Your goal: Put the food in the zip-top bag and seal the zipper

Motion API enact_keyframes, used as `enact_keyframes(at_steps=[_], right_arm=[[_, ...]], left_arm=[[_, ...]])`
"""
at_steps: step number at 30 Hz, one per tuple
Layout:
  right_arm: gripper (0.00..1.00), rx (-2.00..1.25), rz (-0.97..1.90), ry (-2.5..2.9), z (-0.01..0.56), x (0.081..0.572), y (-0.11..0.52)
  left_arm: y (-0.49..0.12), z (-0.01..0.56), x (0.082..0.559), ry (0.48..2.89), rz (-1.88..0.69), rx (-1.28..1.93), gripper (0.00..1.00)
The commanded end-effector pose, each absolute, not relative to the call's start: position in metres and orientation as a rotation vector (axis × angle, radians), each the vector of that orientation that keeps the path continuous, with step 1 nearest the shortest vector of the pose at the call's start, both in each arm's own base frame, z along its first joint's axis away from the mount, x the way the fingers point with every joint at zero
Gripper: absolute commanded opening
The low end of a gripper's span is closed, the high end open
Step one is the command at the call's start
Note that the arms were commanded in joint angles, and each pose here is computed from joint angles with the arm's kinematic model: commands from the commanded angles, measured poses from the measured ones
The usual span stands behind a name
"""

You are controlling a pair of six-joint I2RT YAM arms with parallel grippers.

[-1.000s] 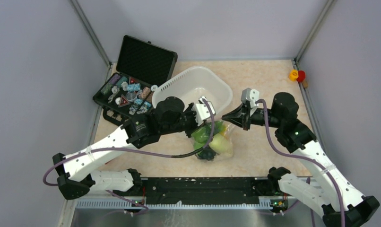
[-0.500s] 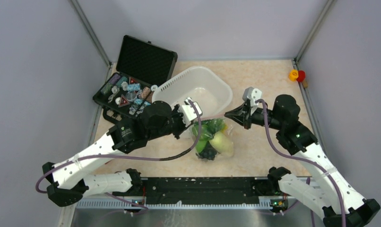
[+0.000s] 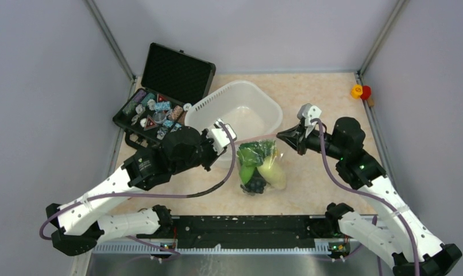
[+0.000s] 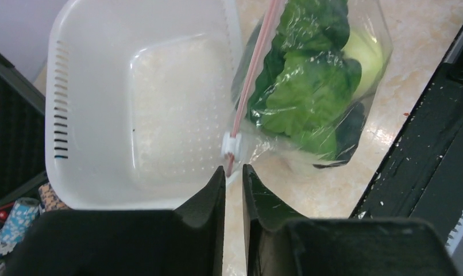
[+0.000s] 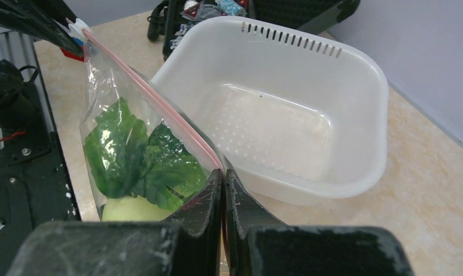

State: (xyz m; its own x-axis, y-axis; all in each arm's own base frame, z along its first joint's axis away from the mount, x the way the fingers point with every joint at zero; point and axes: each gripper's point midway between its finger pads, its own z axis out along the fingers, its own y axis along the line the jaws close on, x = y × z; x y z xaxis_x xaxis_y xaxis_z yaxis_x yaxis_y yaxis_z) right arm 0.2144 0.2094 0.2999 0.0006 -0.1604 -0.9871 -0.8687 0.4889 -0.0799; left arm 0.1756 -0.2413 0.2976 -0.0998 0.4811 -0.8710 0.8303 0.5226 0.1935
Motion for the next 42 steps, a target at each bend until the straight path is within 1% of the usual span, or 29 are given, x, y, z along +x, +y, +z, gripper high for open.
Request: enact_keyframes(at_steps=[1,2,3,4,6,7,8,10,11,16,20,22,23,24,25,26,28,32,35,38,42], right_arm=[[0.0,-0.848,0.653,1.447,0.316,0.23,0.204],[0.0,-0.843,0.659,1.449,0.316,0.231,0.204],[0.0,-0.837,0.659,1.455,0.316,0.232,0.205],[0.0,-0.821,0.649,1.466,0.315,0.236,0.204],[0.0,-0.768,0.615,1.489,0.314,0.246,0.199],[0.0,-0.736,0.594,1.501,0.314,0.251,0.196],[0.0,-0.716,0.579,1.509,0.313,0.255,0.194],[0.0,-0.648,0.55,1.529,0.312,0.263,0.188],[0.0,-0.618,0.54,1.534,0.312,0.267,0.185],[0.0,-0.438,0.461,1.595,0.309,0.29,0.168],[0.0,-0.342,0.43,1.664,0.302,0.308,0.164],[0.2,-0.322,0.429,1.708,0.296,0.314,0.166],[0.4,-0.284,0.397,1.73,0.295,0.319,0.161],[0.55,-0.25,0.372,1.75,0.293,0.323,0.156],[0.64,-0.223,0.353,1.76,0.294,0.324,0.152],[0.7,-0.203,0.345,1.755,0.297,0.324,0.149],[0.88,-0.171,0.345,1.713,0.307,0.321,0.144],[0.91,-0.043,0.308,1.584,0.338,0.313,0.117],[0.91,0.051,0.258,1.569,0.344,0.314,0.091],[0.91,0.17,0.221,1.617,0.329,0.321,0.057],[0.91,0.291,0.322,1.682,0.291,0.326,0.037]], left_arm=[[-0.222,0.301,0.184,1.767,-0.365,0.999,0.2],[-0.218,0.303,0.19,1.765,-0.335,0.958,0.4],[-0.215,0.304,0.194,1.766,-0.312,0.931,0.67],[-0.212,0.306,0.199,1.765,-0.29,0.901,0.76],[-0.207,0.312,0.206,1.758,-0.266,0.848,0.79],[-0.205,0.315,0.209,1.752,-0.261,0.821,0.87],[-0.203,0.318,0.212,1.746,-0.252,0.787,0.92],[-0.199,0.324,0.218,1.735,-0.245,0.729,0.94],[-0.196,0.326,0.221,1.734,-0.241,0.698,0.98],[-0.185,0.33,0.237,1.761,-0.269,0.555,0.99],[-0.173,0.32,0.254,1.818,-0.297,0.426,0.99],[-0.168,0.31,0.261,1.859,-0.303,0.382,0.99],[-0.165,0.306,0.266,1.88,-0.298,0.354,0.99],[-0.163,0.301,0.269,1.903,-0.298,0.33,0.99],[-0.161,0.298,0.272,1.923,-0.304,0.302,0.99],[-0.157,0.295,0.275,1.939,-0.302,0.273,0.99],[-0.153,0.291,0.279,1.957,-0.309,0.235,0.99],[-0.141,0.288,0.288,1.975,-0.321,0.135,0.99],[-0.132,0.286,0.293,1.988,-0.326,0.068,0.99],[-0.13,0.289,0.294,1.976,-0.336,0.041,0.99],[-0.132,0.29,0.294,1.973,-0.372,-0.016,0.99]])
